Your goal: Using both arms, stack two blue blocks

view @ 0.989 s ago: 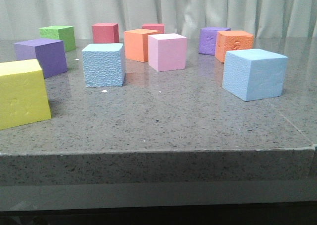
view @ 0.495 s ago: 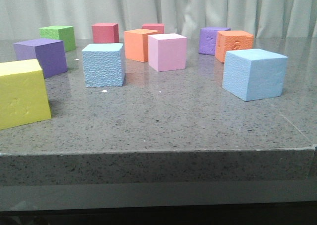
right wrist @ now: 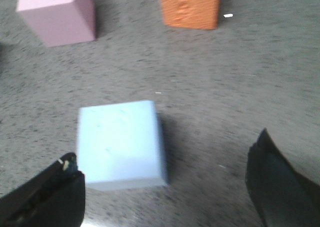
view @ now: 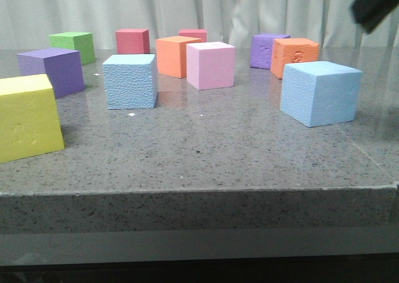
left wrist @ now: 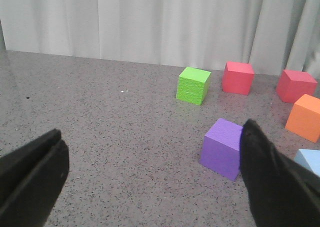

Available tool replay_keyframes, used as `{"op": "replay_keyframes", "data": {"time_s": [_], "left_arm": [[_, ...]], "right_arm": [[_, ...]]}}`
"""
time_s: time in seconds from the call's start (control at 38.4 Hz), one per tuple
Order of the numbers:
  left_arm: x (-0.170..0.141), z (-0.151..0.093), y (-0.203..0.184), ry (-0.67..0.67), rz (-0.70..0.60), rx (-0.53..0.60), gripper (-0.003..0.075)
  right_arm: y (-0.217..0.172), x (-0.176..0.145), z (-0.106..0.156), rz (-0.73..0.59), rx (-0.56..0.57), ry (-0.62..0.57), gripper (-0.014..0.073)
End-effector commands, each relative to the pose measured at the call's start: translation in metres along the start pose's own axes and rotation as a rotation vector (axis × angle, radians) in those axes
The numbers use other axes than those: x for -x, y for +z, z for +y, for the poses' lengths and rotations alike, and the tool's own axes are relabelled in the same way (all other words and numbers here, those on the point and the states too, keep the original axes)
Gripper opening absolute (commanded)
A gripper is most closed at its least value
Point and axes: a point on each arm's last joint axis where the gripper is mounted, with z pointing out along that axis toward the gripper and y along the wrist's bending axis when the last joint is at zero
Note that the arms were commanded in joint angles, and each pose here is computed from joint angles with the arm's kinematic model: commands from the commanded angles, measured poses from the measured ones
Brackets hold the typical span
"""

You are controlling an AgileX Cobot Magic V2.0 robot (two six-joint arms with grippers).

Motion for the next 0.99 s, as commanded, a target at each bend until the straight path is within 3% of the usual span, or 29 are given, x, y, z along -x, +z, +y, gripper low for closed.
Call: {"op": "replay_keyframes", "data": {"time_s": [0.0, 0.1, 0.57, 0.65, 0.75, 0.83, 0.96], "left_arm": [[0.017, -0.002, -0.002, 0.004, -0.098, -0.014, 0.0673], [0.017, -0.002, -0.002, 0.004, -0.098, -0.014, 0.0673], [0.017, -0.002, -0.002, 0.004, -0.098, -0.014, 0.0673], [0.017, -0.002, -0.002, 0.004, -0.098, -0.014, 0.0673], [0.017, -0.002, -0.002, 0.004, -0.098, -0.014, 0.0673], [0.017, -0.002, -0.002, 0.004, -0.098, -0.014, 0.0673], [0.017, -0.002, -0.002, 0.004, -0.098, -0.014, 0.0673]], "right_arm": [[0.004, 0.024, 0.018, -0.073, 0.051, -0.034, 0.0653], [0.018, 0.03, 0.029, -0.048, 0.081, -0.056, 0.0653], [0.057, 0.021, 0.024, 0.055, 0.062, -0.051, 0.0641], [0.058, 0.021, 0.024, 0.057, 0.062, -0.05, 0.0572], [0.058, 0.021, 0.024, 0.058, 0.062, -0.05, 0.0379], [0.058, 0.022, 0.024, 0.054, 0.062, -0.05, 0.0281], [0.055, 0.026, 0.026, 0.041, 0.065, -0.053, 0.0258]]}}
